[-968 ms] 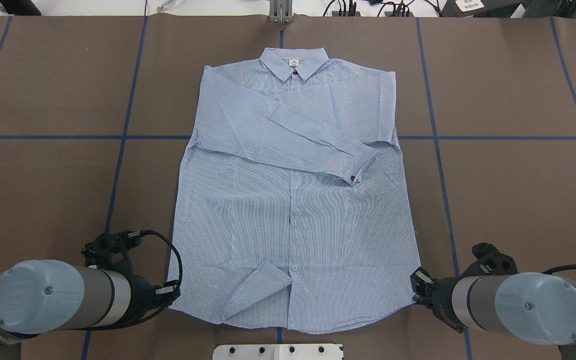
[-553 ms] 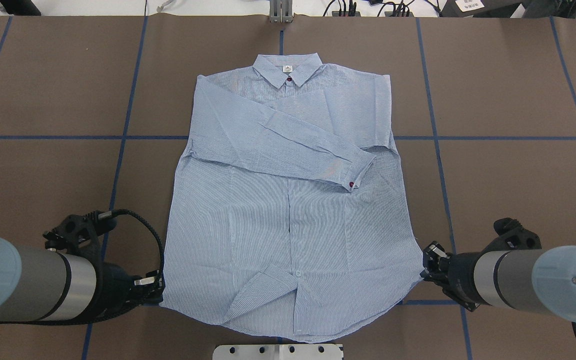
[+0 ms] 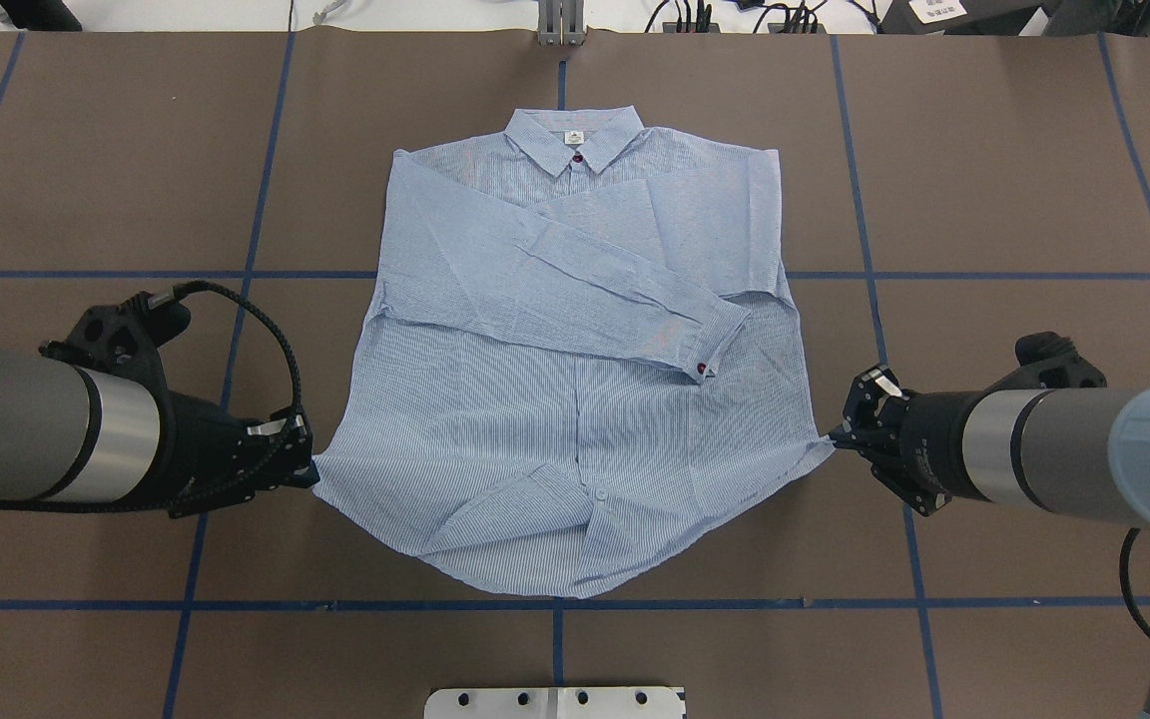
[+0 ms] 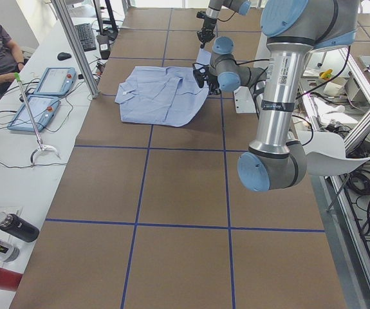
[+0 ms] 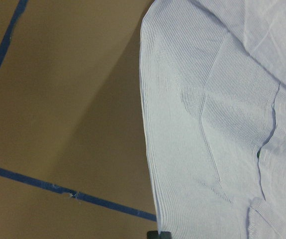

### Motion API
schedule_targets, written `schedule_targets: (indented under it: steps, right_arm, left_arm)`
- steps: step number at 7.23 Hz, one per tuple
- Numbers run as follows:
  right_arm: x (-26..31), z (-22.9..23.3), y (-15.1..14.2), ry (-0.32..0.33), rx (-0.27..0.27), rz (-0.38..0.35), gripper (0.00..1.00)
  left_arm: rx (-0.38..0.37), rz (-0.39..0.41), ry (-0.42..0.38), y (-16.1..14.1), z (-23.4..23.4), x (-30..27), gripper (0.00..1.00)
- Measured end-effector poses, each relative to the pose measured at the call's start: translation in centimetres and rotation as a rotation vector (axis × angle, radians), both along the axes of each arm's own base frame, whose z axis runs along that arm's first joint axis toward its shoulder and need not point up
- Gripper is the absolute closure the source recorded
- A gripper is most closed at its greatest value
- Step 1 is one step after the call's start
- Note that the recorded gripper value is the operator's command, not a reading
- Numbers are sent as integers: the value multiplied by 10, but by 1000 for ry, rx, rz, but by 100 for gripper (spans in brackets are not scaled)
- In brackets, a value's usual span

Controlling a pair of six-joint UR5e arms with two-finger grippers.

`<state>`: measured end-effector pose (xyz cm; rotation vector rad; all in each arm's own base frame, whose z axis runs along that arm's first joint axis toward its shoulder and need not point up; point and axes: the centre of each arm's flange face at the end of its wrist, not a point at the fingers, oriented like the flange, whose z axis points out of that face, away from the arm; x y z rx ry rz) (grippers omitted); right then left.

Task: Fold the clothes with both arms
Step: 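Lift the hem with both grippers and fold it toward the collar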

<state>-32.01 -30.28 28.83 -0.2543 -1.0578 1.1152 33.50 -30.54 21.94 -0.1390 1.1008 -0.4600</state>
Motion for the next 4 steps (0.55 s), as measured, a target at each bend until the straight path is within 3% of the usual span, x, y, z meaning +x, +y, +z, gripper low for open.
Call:
schedule_targets:
  steps: [2,4]
  right_arm:
    - [22,-8,-34,-35,-42,128,100]
    - [23,-17,-65,-55,-47,200,100]
  left_arm:
    - [-42,-49,11,-40,-1,-18,100]
    - [-87,-96,-8,-95,3,-8,100]
